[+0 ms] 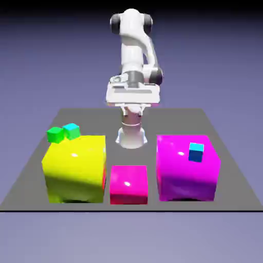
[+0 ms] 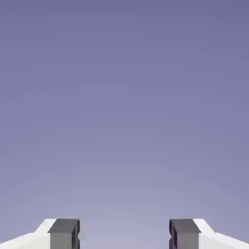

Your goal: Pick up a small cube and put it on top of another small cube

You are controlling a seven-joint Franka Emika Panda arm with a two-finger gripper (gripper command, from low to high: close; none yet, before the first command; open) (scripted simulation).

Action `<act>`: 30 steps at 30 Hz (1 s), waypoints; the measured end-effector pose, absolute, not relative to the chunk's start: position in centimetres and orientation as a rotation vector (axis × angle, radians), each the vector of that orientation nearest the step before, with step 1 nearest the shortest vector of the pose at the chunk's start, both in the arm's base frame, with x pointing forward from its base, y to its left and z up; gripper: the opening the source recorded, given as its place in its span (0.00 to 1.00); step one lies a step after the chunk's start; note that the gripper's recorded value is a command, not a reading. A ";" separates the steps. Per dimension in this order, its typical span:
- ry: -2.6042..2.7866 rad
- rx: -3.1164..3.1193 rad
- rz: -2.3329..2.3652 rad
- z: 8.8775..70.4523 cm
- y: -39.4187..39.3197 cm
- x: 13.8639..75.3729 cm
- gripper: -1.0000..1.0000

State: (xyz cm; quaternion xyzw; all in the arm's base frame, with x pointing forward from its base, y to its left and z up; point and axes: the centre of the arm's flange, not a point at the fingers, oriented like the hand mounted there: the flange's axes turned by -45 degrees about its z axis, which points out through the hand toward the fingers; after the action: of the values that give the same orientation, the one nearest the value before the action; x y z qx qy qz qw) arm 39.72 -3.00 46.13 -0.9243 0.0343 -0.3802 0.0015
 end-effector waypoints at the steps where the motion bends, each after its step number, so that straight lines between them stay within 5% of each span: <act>1: 0.276 -2.886 -1.147 45.8 -5.8 40.1 0.50; 7: 1.203 -2.582 -0.887 42.8 -22.4 38.2 0.50; 13: 1.908 -1.993 -0.703 39.2 -37.1 29.8 0.50; 19: 2.317 -1.336 -0.399 30.5 -40.6 22.3 0.50; 30: 2.599 -0.305 0.082 17.3 -35.5 13.8 0.50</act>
State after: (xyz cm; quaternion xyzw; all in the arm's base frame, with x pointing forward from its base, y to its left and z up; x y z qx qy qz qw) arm 13.81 -35.54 17.29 -0.1126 0.9589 0.0304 0.2588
